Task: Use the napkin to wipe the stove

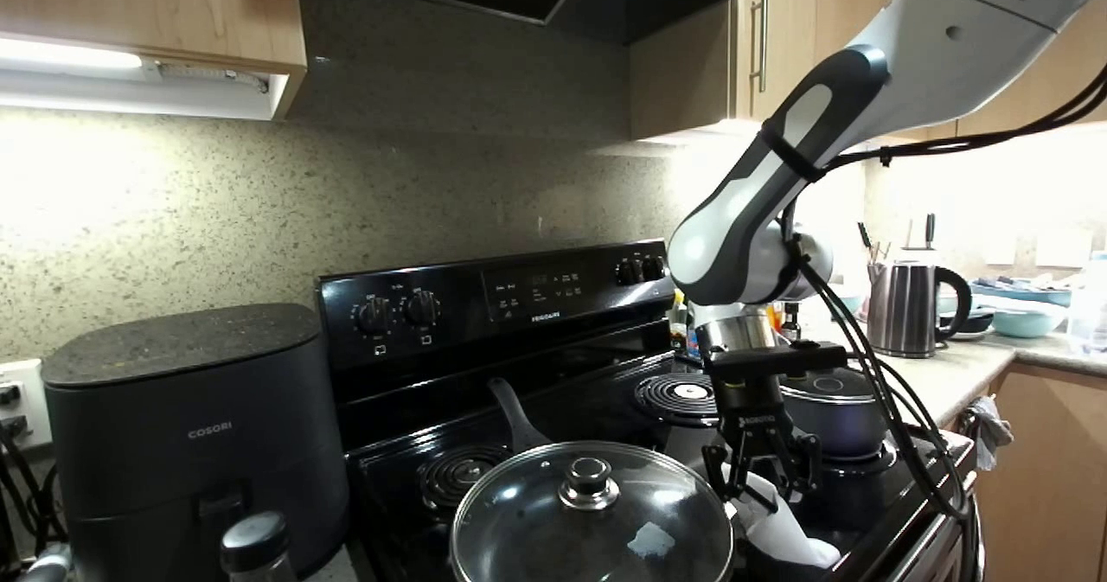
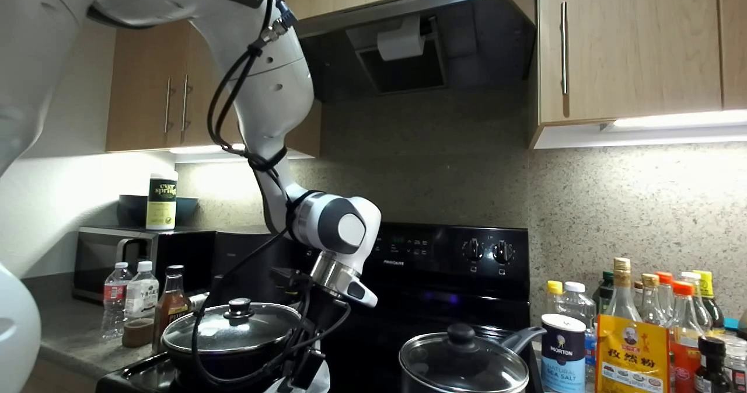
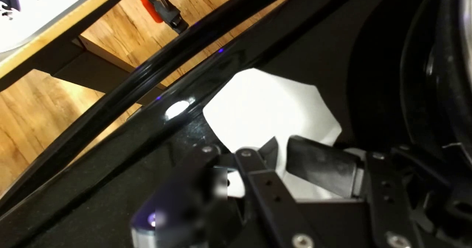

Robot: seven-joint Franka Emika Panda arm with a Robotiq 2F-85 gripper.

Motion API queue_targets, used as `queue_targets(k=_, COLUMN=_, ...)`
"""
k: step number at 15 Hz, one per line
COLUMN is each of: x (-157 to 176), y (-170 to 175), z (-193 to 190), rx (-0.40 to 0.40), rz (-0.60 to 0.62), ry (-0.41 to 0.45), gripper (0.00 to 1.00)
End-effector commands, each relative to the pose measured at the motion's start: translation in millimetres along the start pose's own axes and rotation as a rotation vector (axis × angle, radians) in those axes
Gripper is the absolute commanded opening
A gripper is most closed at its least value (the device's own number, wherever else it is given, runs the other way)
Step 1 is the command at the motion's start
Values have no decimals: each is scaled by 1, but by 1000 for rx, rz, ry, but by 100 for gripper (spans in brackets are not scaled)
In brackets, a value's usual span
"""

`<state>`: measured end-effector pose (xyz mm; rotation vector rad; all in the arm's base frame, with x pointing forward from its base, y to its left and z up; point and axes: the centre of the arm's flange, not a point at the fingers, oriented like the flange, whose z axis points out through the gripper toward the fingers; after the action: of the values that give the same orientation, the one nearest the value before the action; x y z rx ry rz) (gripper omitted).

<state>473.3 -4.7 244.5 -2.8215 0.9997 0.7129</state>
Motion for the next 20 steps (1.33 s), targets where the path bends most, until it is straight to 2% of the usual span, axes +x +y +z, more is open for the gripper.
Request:
queue_targets(k=1, x=36, y=-7, z=17, rx=-10, rz=21, ry=19, gripper=0)
queue_targets(k=5, x=74, y=-21, z=17, rx=-33, rz=37, ry=133, gripper=0)
queue_targets(k=10, x=111, y=-38, z=-22, rx=-46, rz=62, ry=382, gripper=0)
queue_targets(k=14, x=133, y=-41, z=-38, rx=-67, rz=108, ry=527, gripper=0)
queue_targets(k=17, x=145, y=-30, z=-42, rx=-109, rz=161, ry=605, gripper=0)
queue_targets(k=20, x=144, y=-13, z=-41, rx=-139, rz=201, ry=592, gripper=0)
